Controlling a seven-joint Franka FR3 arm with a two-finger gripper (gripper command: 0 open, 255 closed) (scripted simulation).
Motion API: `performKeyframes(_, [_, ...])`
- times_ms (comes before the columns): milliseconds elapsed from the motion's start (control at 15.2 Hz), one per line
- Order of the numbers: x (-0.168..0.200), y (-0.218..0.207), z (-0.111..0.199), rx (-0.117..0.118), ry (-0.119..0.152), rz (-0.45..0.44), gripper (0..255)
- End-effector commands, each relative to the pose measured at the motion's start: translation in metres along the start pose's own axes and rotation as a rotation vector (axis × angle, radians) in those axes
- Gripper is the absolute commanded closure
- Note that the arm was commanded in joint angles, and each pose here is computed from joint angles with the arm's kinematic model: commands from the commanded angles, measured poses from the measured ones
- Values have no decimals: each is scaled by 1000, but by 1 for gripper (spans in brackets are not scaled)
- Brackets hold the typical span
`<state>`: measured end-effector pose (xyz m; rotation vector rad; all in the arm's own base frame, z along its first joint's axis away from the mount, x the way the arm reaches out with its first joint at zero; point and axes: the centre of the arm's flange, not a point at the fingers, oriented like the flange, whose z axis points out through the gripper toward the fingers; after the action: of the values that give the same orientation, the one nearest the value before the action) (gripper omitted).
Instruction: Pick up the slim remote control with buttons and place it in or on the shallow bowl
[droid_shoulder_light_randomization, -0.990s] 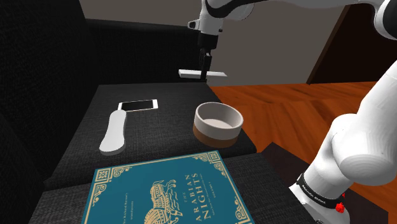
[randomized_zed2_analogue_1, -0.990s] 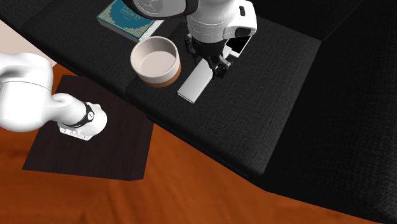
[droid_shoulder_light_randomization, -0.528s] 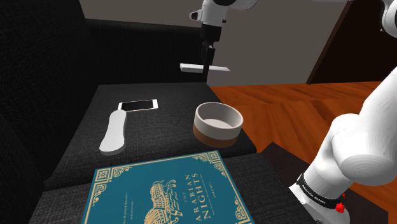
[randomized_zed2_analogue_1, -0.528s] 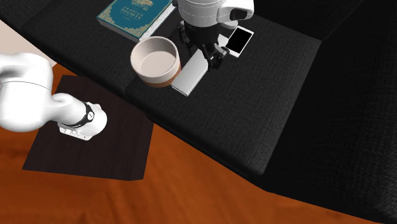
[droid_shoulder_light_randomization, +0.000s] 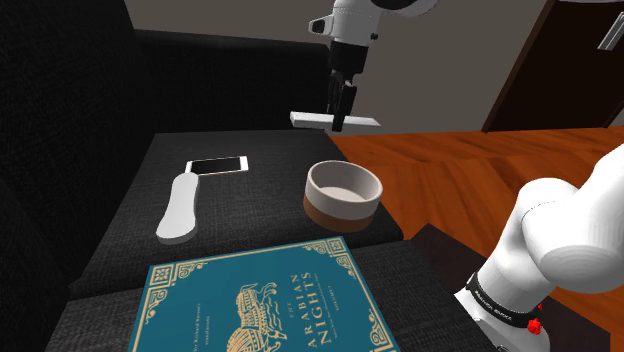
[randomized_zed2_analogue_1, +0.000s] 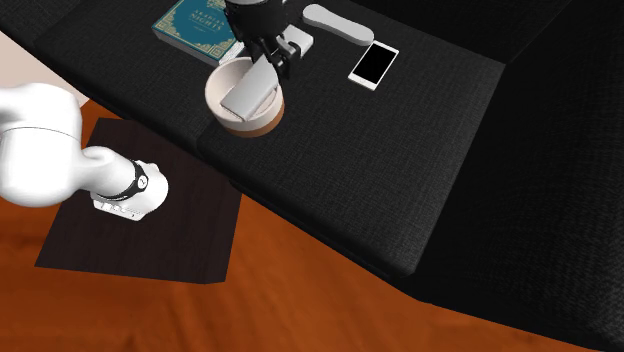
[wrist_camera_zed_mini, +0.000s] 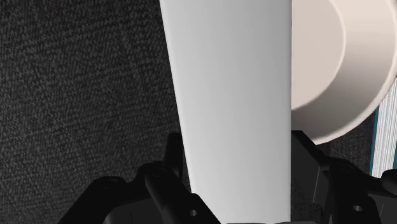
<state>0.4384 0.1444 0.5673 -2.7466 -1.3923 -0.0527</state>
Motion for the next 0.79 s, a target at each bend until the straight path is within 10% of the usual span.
performKeyframes(0, [-4, -27, 2, -1, 0, 1, 255])
performKeyframes(726, [-17, -87, 35, -1, 0, 1, 255])
